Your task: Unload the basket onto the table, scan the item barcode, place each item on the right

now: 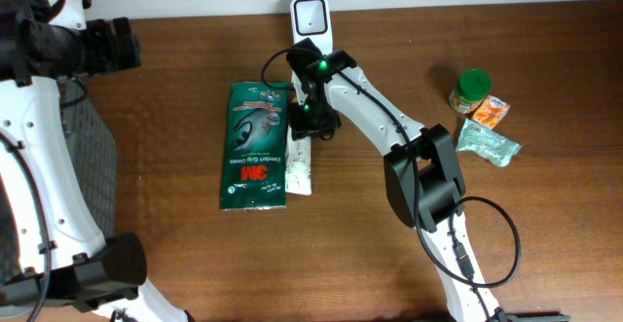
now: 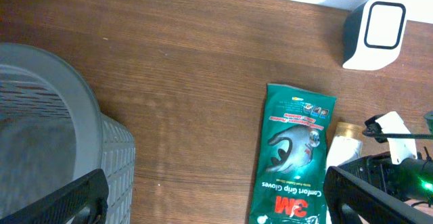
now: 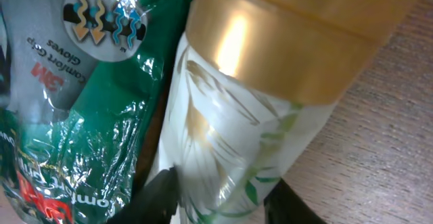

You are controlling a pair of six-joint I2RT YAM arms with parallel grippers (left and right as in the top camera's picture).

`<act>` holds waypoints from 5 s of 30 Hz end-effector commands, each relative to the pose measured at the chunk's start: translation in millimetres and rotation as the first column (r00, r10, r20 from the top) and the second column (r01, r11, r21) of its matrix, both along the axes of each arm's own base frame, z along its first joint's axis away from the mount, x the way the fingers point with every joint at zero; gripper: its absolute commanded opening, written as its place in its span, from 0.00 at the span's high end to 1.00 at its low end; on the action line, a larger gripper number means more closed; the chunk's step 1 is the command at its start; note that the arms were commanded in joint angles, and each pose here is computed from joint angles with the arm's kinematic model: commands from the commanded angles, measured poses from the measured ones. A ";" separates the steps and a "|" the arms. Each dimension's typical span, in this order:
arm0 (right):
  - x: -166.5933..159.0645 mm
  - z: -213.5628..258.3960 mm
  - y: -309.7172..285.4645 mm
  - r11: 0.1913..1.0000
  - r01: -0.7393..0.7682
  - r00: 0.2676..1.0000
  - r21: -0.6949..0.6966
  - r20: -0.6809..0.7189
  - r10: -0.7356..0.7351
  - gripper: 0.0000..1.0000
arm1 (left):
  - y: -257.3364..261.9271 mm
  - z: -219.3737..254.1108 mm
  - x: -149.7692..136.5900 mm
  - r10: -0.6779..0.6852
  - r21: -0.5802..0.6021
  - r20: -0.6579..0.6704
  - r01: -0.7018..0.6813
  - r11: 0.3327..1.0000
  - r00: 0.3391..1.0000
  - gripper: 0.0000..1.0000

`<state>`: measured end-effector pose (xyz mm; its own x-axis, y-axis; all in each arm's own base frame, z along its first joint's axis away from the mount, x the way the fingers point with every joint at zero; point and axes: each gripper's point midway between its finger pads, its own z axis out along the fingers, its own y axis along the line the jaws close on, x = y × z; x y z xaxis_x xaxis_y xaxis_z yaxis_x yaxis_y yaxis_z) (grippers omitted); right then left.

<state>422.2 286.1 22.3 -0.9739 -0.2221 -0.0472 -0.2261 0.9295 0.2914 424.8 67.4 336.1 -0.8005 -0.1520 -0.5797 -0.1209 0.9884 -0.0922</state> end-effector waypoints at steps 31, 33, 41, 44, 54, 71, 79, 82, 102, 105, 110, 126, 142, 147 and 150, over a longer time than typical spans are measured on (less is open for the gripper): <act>-68.5 77.6 -19.8 0.671 -0.398 0.881 0.625 0.057 0.469 0.96 | -2.1 2.0 0.8 -0.014 -0.002 0.008 0.014 1.000 1.000 0.01; -73.2 57.8 -22.7 0.681 -0.381 0.885 0.626 0.034 0.465 0.96 | -2.1 2.0 0.8 -0.014 -0.002 0.008 0.014 1.000 1.000 0.01; -57.9 -12.1 -60.7 0.870 -0.309 0.931 0.385 -0.067 0.360 0.90 | -2.1 2.0 0.8 -0.014 -0.002 0.008 0.014 1.000 1.000 0.01; -48.0 -27.2 -84.6 0.928 -0.288 0.945 0.236 -0.090 0.316 0.77 | -2.1 2.0 0.8 -0.014 -0.002 0.008 0.014 1.000 1.000 0.01; 4.4 -7.2 -151.1 0.981 -0.192 0.981 -0.019 -0.027 0.191 0.56 | -2.1 2.0 0.8 -0.014 -0.002 0.008 0.014 1.000 1.000 0.01; -43.5 56.2 -122.2 0.939 -0.301 0.931 0.166 -0.162 0.327 0.43 | -2.1 2.0 0.8 -0.014 -0.002 0.008 0.014 1.000 1.000 0.01; -41.2 145.3 -126.8 0.946 -0.307 0.951 0.104 0.071 0.301 0.34 | -2.1 2.0 0.8 -0.013 -0.002 0.008 0.013 1.000 1.000 0.01; -48.0 170.7 -125.8 0.946 -0.313 0.945 0.089 0.130 0.301 0.34 | -2.1 2.0 0.8 -0.014 -0.002 0.008 0.014 1.000 1.000 0.01; -86.6 29.2 -100.6 0.950 -0.306 0.951 0.067 -0.023 0.308 0.36 | -2.1 2.0 0.8 -0.014 -0.002 0.008 0.014 1.000 1.000 0.01; -90.4 14.2 -99.3 0.950 -0.302 0.952 0.083 -0.018 0.305 0.37 | -2.1 2.0 0.8 -0.014 -0.002 0.008 0.014 1.000 1.000 0.01; -92.5 -6.6 -99.8 0.961 -0.261 0.965 0.092 -0.012 0.263 0.42 | -2.1 2.0 0.8 -0.014 -0.002 0.008 0.014 1.000 1.000 0.01; -72.6 45.6 -67.4 0.921 -0.294 0.955 0.254 0.117 0.273 0.96 | -2.1 2.0 0.8 -0.014 -0.002 0.008 0.014 1.000 1.000 0.01; -88.8 204.3 -76.4 0.699 -0.436 0.885 0.567 0.413 0.216 0.96 | -2.1 2.0 0.8 -0.014 -0.002 0.008 0.014 1.000 1.000 0.01; -86.5 209.5 -75.8 0.705 -0.420 0.889 0.571 0.413 0.195 0.96 | -2.1 2.0 0.8 -0.014 -0.002 0.008 0.014 1.000 1.000 0.01; -64.7 215.1 -79.0 0.769 -0.340 0.907 0.542 0.404 0.116 0.96 | -2.1 2.0 0.8 -0.014 -0.002 0.008 0.014 1.000 1.000 0.01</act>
<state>346.3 203.9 199.0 -0.8090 -0.3176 -0.4946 -0.5867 0.4884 0.6459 424.8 67.4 336.1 -0.8005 -0.1520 -0.5797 -0.1209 0.9884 -0.0922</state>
